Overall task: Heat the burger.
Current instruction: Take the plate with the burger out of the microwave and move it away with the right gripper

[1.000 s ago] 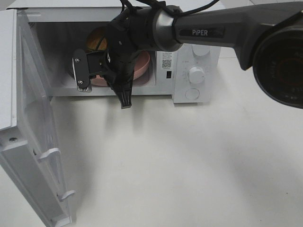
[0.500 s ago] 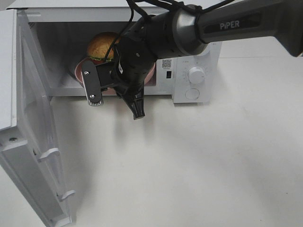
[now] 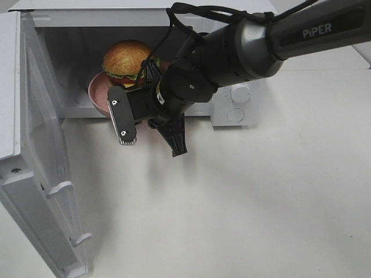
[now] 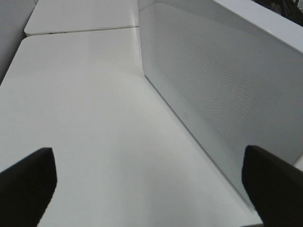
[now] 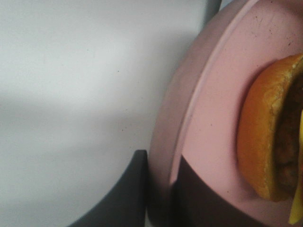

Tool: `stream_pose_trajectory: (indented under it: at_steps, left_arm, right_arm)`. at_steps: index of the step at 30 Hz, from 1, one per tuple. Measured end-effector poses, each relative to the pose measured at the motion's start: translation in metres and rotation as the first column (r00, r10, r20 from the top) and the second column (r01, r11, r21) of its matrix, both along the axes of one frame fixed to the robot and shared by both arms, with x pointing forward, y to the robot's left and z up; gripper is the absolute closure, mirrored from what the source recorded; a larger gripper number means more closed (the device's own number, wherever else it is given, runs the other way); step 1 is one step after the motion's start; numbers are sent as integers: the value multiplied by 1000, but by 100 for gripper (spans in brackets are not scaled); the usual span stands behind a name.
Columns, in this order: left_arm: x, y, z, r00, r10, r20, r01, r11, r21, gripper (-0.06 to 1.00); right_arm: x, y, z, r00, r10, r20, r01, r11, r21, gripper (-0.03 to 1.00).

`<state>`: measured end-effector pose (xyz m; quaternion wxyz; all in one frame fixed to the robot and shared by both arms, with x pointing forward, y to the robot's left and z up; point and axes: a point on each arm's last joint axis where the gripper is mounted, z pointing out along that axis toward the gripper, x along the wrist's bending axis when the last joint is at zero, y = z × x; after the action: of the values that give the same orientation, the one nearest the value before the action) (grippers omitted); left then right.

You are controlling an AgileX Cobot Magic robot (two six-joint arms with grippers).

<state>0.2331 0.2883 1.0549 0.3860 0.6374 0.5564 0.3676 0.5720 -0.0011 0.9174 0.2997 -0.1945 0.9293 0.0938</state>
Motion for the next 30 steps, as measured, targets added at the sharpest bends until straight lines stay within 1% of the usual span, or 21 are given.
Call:
stream_pose_trajectory:
  at_steps: [14,19,22,24,30]
  left_arm:
    - [0,0,0,1000,0,0,0,1000,0,-4]
    - [0,0,0,1000,0,0,0,1000,0,-4]
    - [0,0,0,1000,0,0,0,1000,0,-4]
    - [0,0,0,1000,0,0,0,1000,0,-4]
    - [0,0,0,1000,0,0,0,1000,0,-4]
  right_arm:
    - [-27,-19,11,999,47,19,-48,998,37,87]
    - [-42,-30,15,998,66,24,-68,996,59,87]
    - [-45,-32,16,997,69,24,-70,996,62,87]
    - [-54,-40,18,997,75,24,-77,995,69,87]
    - [-65,-50,20,997,80,20,-81,994,71,87]
